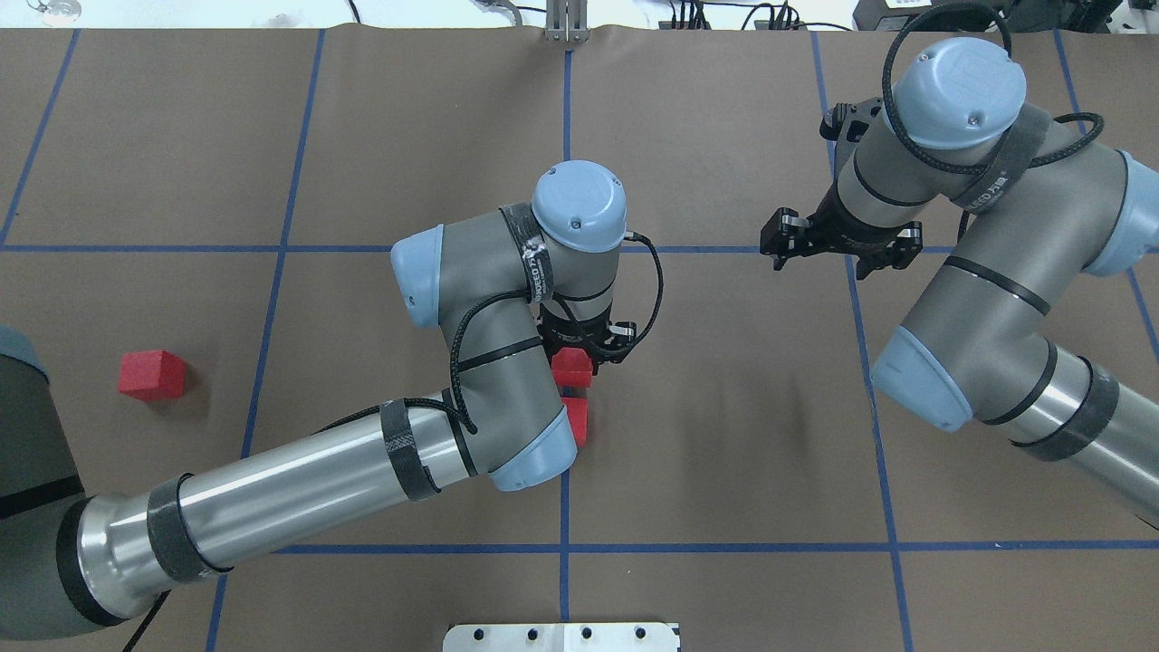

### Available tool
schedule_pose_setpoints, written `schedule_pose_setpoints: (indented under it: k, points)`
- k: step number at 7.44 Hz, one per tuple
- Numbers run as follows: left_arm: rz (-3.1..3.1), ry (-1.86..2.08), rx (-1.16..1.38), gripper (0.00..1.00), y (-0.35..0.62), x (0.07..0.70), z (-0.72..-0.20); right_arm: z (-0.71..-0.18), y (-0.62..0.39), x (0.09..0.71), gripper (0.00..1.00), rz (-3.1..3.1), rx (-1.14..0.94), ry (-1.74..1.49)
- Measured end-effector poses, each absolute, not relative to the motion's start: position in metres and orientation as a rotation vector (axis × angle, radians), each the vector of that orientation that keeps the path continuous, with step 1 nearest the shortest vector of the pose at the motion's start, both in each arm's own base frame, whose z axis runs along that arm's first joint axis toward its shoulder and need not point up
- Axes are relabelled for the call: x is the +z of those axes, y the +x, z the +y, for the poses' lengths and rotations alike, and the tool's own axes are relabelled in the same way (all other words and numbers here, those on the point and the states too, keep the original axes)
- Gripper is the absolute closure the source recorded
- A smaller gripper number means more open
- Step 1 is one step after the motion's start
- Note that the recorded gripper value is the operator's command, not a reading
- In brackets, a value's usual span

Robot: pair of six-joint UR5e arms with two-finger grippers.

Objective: Form red blocks into L shape at center
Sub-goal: 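Lower the red cube against the center cube, farther from the robot, adjusting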

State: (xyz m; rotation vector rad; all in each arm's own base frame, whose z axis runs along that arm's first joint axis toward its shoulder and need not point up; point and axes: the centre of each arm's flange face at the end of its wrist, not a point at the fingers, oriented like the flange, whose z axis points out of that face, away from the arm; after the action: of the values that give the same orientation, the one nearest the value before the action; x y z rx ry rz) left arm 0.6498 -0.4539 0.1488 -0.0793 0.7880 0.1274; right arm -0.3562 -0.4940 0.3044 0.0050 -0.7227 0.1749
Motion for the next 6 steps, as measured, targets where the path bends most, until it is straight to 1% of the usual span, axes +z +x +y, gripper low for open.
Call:
schedule_pose_setpoints:
  k: [6]
  points:
    - [0.793, -0.081, 0.131, 1.00, 0.6523, 0.1518, -0.4491, -0.4943, -0.3565, 0.3023, 0.01, -0.725, 0.180, 0.005]
